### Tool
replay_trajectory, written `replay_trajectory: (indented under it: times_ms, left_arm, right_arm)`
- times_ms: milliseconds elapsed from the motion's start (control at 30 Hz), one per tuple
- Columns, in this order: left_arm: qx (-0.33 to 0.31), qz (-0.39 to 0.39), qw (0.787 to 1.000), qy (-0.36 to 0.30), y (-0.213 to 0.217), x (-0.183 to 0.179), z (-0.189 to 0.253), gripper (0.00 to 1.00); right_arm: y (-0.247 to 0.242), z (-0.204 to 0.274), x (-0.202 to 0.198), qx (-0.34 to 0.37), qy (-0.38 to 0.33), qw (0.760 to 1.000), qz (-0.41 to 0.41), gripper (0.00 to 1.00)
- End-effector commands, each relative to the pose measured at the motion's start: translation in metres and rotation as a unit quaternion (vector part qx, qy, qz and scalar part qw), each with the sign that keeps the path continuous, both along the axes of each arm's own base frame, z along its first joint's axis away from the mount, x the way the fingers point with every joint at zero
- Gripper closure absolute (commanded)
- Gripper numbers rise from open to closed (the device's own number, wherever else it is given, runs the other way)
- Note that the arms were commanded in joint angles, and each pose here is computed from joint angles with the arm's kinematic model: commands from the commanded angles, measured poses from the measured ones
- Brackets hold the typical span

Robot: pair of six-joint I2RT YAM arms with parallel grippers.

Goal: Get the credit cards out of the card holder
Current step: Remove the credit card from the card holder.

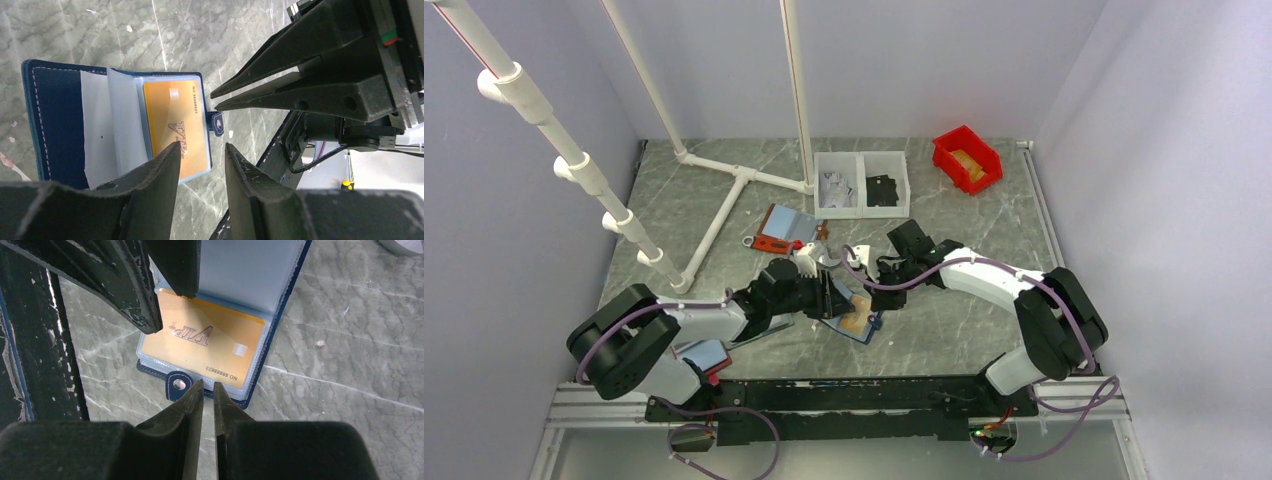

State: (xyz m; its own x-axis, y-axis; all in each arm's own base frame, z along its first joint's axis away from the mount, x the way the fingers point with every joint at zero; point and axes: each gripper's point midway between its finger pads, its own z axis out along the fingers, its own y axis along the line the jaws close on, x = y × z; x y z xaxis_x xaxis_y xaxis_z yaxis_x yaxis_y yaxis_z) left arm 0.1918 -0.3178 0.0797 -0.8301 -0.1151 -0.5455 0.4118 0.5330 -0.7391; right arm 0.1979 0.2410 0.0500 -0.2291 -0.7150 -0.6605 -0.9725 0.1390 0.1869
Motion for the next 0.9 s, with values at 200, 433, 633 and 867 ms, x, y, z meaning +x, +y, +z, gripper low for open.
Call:
replay_trajectory:
  times_ms: [200,433,633,867]
  left_arm:
    - [-0.008,0.001,1.0,-0.005,-0.011,0.01,0.007,0.55]
    - [0.003,0.002,1.0,0.004,-0.01,0.01,-0.001,0.54]
    - [0.018,0.009,1.0,0.016,-0.009,0.012,-0.01,0.53]
    - [0.029,0.014,0.999,0.023,-0.007,0.013,-0.017,0.53]
  right_arm:
    - [0.009,0.01,0.017,0.011,-0.021,1.0,-0.009,0.85]
    - [0.008,0.008,0.017,0.006,-0.017,1.0,-0.012,0.85]
    - [0.008,0.007,0.017,0.004,-0.015,1.0,-0.013,0.85]
    - [0.007,0.002,0.017,-0.003,-0.007,1.0,-0.014,0.85]
